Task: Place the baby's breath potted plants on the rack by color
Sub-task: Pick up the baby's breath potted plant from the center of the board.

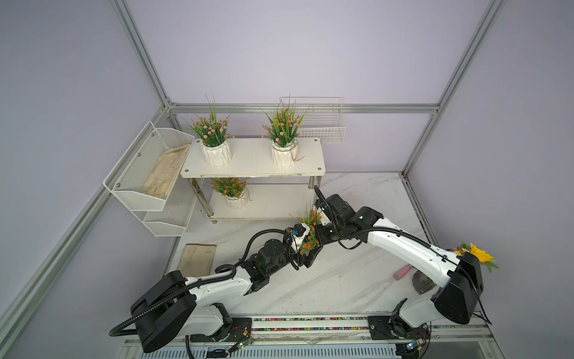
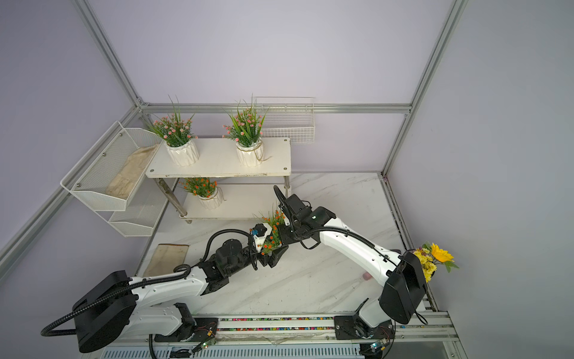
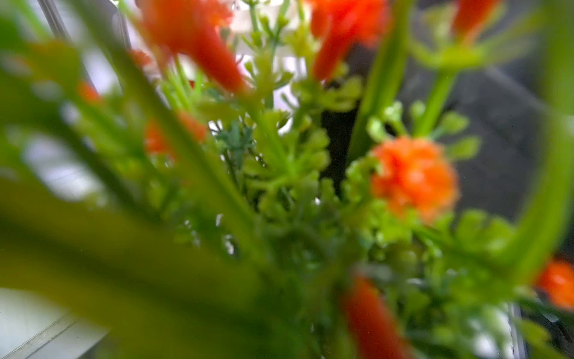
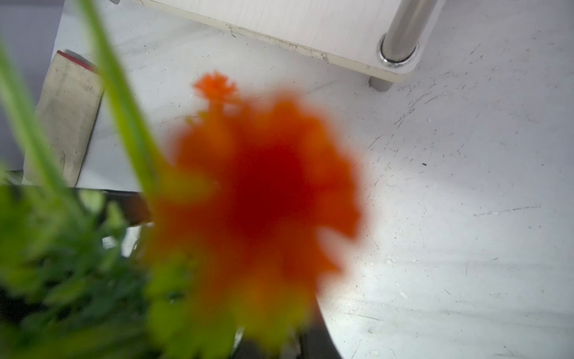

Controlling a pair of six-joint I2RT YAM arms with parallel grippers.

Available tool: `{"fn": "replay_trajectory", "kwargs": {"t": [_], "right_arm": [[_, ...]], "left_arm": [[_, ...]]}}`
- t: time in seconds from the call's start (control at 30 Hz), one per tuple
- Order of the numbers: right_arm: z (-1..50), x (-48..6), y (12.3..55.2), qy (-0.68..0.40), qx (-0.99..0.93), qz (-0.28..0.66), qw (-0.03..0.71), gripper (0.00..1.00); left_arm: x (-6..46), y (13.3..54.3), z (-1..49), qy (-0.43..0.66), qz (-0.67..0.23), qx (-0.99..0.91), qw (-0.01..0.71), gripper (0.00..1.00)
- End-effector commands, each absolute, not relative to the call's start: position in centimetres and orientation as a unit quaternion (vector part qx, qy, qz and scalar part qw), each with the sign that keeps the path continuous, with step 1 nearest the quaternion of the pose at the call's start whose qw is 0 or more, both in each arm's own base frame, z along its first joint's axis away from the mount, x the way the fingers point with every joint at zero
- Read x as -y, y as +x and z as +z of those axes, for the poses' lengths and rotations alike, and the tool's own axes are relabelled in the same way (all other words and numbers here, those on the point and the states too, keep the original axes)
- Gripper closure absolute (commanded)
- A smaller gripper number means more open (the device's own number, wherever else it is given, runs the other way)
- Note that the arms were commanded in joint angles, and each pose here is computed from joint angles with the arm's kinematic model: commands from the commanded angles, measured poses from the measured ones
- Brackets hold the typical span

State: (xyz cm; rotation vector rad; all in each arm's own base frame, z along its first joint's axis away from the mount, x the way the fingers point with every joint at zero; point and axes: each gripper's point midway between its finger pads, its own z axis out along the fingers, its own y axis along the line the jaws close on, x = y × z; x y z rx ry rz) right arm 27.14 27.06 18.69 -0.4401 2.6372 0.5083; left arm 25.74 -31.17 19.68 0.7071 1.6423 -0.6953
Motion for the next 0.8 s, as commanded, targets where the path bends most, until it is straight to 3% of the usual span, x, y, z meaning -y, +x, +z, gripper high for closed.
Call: {"fn": "replay_trajectory", "kwargs": {"t": [0.0, 0.3, 0.53, 0.77], "right_arm": [[22.4, -28.1, 27.9, -0.160, -0.923, 0.225, 0.270, 0.93], [22.2, -28.0, 28.0, -0.169, -0.920, 0.216, 0.280, 0.93], [22.7, -28.0, 28.0, -0.173, -0.913, 0.220, 0.298, 0.93], [20.4, -28.1, 28.4, -0.168, -0.915, 0.215, 0.298, 0.90]], "left_arm": [[31.9, 26.0, 20.2, 0.304, -0.300, -0.705, 0.566, 0.06], [32.0, 26.2, 19.0, 0.302, -0.295, -0.723, 0.547, 0.11], [31.9, 26.7, 18.1, 0.294, -0.284, -0.737, 0.539, 0.43], [31.4, 27.5, 15.6, 0.275, -0.263, -0.758, 0.529, 0.62]]}}
